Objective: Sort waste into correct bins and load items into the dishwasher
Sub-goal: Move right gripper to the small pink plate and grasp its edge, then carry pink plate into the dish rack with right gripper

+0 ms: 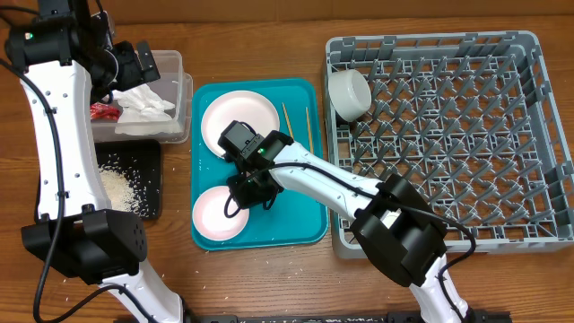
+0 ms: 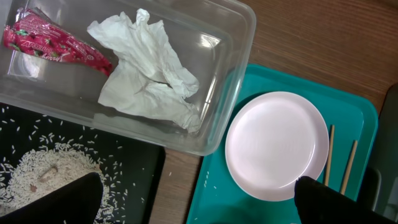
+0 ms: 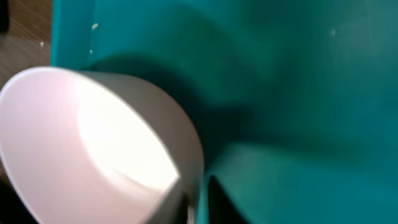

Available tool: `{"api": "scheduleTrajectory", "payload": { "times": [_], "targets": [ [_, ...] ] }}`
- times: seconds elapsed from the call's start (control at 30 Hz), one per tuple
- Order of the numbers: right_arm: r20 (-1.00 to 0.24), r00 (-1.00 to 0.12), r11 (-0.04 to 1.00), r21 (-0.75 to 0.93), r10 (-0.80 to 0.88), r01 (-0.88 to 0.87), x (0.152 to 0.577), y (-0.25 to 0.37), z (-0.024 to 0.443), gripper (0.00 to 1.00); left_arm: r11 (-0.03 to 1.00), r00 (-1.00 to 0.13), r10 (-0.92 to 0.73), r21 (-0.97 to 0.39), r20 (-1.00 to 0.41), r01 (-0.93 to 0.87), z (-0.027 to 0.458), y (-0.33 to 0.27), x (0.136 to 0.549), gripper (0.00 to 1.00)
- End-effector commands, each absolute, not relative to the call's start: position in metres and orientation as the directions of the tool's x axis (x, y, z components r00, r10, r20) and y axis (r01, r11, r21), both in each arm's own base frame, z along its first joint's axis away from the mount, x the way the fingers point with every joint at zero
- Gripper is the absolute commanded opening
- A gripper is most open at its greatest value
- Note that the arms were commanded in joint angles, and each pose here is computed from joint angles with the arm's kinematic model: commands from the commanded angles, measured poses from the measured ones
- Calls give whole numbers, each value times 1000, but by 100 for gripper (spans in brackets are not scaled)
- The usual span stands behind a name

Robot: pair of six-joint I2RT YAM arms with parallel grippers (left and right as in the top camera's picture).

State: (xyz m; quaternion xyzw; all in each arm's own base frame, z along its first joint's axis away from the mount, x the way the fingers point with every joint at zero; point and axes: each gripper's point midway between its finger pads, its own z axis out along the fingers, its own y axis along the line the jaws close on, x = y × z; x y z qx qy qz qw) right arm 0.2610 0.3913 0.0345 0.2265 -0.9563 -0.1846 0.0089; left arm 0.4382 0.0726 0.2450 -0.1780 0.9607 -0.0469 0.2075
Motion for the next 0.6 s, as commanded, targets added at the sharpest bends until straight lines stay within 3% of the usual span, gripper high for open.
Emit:
{"api": "scheduleTrajectory", "payload": {
  "times": [0.0, 0.13, 0.3, 0.43, 0.57],
  "targets": [
    [-72, -897, 827, 362, -436, -431, 266, 395, 42, 4, 934, -843, -358, -165, -402, -318, 252, 72, 441, 100],
    [-110, -911, 846, 341, -397, -410, 287, 385, 68, 4, 934, -843, -358, -165, -402, -318, 252, 71, 441, 100],
    [-241, -935, 934, 181, -261, -308, 340, 324, 131, 4, 934, -843, -358, -165, -402, -318, 252, 71, 441, 100],
    [-408, -910, 996, 15, -75, -89, 376, 244, 200, 4, 934, -843, -358, -165, -402, -318, 252, 71, 441, 100],
    [-575, -809, 970, -102, 125, 222, 383, 154, 260, 4, 934, -843, -358, -165, -402, -318, 252, 71, 441, 100]
  ]
}}
